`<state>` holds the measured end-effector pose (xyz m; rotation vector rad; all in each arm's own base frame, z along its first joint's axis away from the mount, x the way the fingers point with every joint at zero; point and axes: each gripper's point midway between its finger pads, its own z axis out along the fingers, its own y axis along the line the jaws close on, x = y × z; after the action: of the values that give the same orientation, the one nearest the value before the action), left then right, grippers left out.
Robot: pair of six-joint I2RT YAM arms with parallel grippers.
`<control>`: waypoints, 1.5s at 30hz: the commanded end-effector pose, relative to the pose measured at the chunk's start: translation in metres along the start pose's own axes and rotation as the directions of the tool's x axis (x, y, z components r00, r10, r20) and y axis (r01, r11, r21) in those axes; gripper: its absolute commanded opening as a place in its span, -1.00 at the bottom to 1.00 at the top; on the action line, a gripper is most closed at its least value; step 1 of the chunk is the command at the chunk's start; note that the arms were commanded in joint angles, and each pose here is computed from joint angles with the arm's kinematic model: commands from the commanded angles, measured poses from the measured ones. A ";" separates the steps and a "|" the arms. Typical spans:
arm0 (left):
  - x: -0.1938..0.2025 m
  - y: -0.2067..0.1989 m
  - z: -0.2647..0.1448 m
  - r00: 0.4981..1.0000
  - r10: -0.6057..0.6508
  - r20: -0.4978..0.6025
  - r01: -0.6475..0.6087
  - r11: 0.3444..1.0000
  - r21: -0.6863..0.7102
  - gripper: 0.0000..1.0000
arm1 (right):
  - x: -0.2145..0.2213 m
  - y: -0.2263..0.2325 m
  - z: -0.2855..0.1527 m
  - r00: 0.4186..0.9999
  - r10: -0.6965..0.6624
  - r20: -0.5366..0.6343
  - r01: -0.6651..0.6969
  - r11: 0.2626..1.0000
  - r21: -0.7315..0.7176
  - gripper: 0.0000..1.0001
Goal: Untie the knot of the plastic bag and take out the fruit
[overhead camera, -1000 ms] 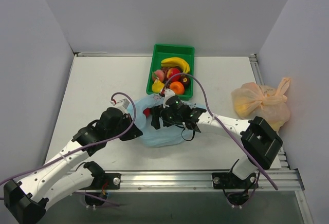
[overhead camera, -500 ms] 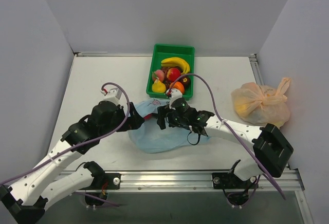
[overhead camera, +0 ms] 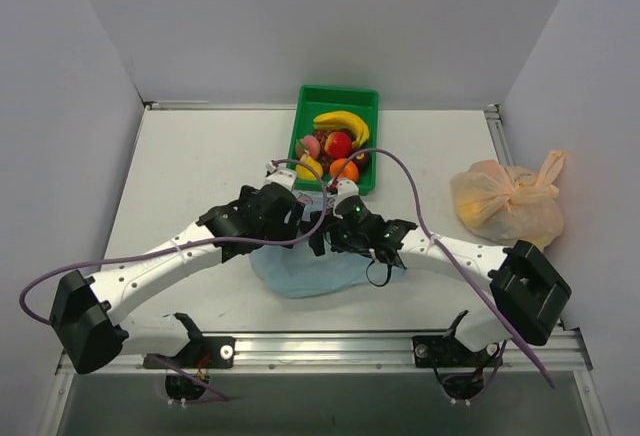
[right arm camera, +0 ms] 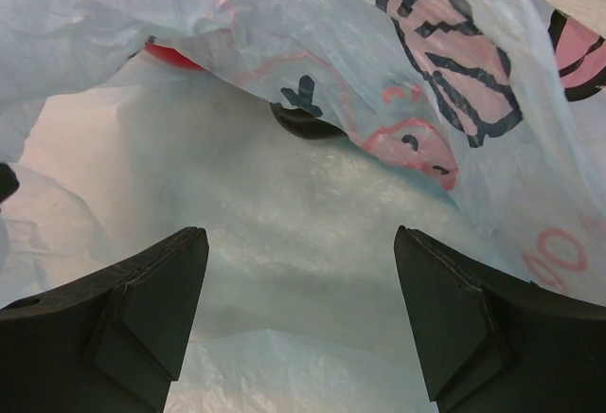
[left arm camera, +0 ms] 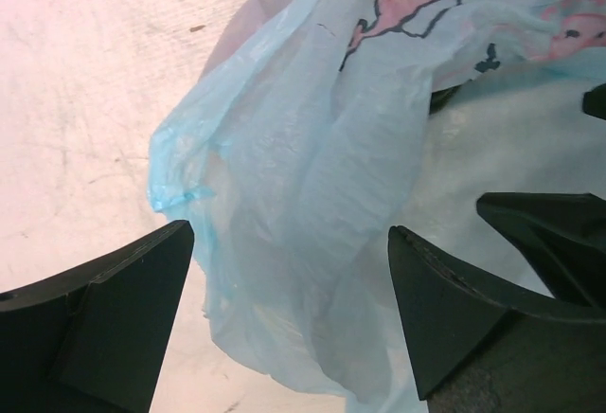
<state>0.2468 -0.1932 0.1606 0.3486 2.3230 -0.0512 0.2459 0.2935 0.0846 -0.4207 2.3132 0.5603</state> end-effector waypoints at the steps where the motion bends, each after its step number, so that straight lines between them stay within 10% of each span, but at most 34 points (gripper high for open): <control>1: -0.021 0.012 0.004 0.996 0.043 0.078 -0.036 0.996 -0.081 0.89 | -0.010 0.001 -0.003 0.998 0.042 0.051 -0.042 0.999 -0.010 0.63; 12: -0.040 -0.016 -0.024 0.992 -0.051 0.119 0.039 0.995 0.095 -1.00 | -0.009 -0.010 0.012 0.993 0.107 0.040 -0.106 0.994 -0.013 0.64; 19: -0.058 -0.052 -0.072 0.977 -0.122 0.172 0.073 0.960 0.269 -1.00 | -0.004 -0.018 0.013 0.992 0.118 0.055 -0.116 0.993 -0.027 0.65; 34: 0.043 -0.036 -0.032 0.985 -0.164 -0.055 0.171 0.970 0.171 -1.00 | 0.004 -0.007 0.021 0.997 0.076 -0.009 -0.077 0.994 -0.072 0.81; 45: 0.038 -0.032 -0.033 0.985 -0.171 -0.029 0.173 0.971 0.166 -1.00 | -0.009 -0.012 0.042 0.997 0.081 0.005 -0.081 0.997 -0.007 0.80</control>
<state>0.1848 -0.2076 0.1400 0.2593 2.4076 -0.2990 0.2648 0.2967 0.0495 -0.3477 2.3711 0.6274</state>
